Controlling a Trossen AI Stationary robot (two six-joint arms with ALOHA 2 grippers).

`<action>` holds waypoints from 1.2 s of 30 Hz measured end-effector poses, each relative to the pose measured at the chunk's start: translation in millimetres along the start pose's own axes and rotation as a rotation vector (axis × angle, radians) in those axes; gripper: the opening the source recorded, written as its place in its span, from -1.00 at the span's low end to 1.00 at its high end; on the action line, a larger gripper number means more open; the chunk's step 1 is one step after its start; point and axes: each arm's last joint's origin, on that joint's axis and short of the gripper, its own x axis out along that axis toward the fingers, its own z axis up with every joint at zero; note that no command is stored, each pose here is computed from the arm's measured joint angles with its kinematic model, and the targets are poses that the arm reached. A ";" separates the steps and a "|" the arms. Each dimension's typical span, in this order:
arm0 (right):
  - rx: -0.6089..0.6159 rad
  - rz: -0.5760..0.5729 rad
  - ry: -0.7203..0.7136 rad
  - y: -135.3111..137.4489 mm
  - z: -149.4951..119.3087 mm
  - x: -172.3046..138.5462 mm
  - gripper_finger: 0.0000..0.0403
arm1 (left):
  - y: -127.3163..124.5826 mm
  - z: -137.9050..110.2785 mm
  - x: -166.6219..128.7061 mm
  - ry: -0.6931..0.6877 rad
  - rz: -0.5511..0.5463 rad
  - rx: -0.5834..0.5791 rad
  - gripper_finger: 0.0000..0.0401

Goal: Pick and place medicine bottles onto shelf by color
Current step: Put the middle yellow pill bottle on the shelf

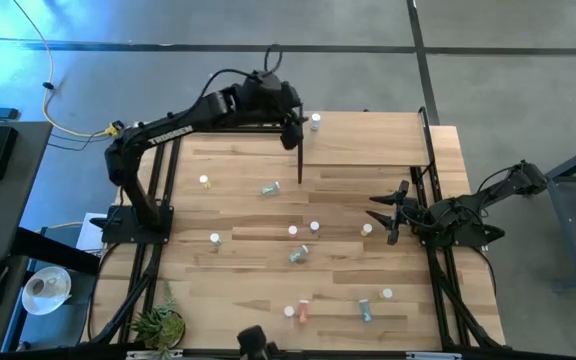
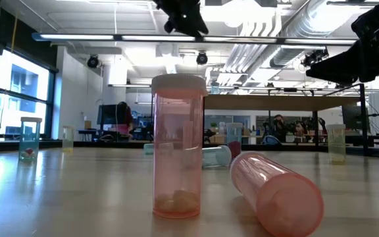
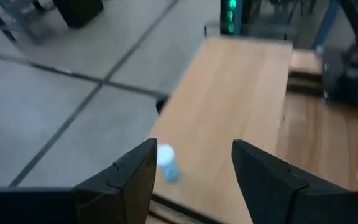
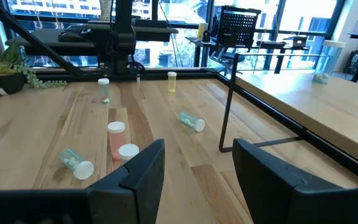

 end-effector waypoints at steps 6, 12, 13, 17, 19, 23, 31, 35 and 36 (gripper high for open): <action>0.000 0.000 0.000 0.0 0.0 0.0 -0.10 | -35.2 -31.4 23.9 0.076 -0.063 0.024 0.00; 0.000 0.000 0.000 0.0 -0.1 0.0 -0.10 | -59.4 -63.2 22.5 0.069 -0.065 0.028 0.00; 0.000 0.000 0.000 0.0 0.0 0.0 -0.10 | -63.2 -69.5 22.8 0.070 -0.065 0.026 0.00; 0.000 0.000 0.000 0.0 0.0 0.0 -0.10 | -77.0 -91.9 20.1 0.053 -0.077 0.017 0.00; 0.000 0.000 0.000 0.0 0.0 0.0 -0.10 | -81.6 -98.4 14.0 0.003 -0.089 0.004 0.00; 0.000 0.000 0.000 0.0 0.0 0.0 -0.10 | -94.3 -123.6 13.1 -0.026 -0.117 0.001 0.00; -0.002 0.000 0.003 0.0 -0.3 0.0 -0.10 | -122.3 -148.5 6.0 -0.133 -0.201 -0.003 0.00; -0.005 0.000 0.006 0.0 -0.7 0.0 -0.10 | -135.2 -157.5 2.9 -0.161 -0.228 0.004 0.00; -0.005 0.000 0.006 0.0 -0.8 0.0 -0.10 | -137.6 -160.0 2.4 -0.157 -0.233 0.006 0.00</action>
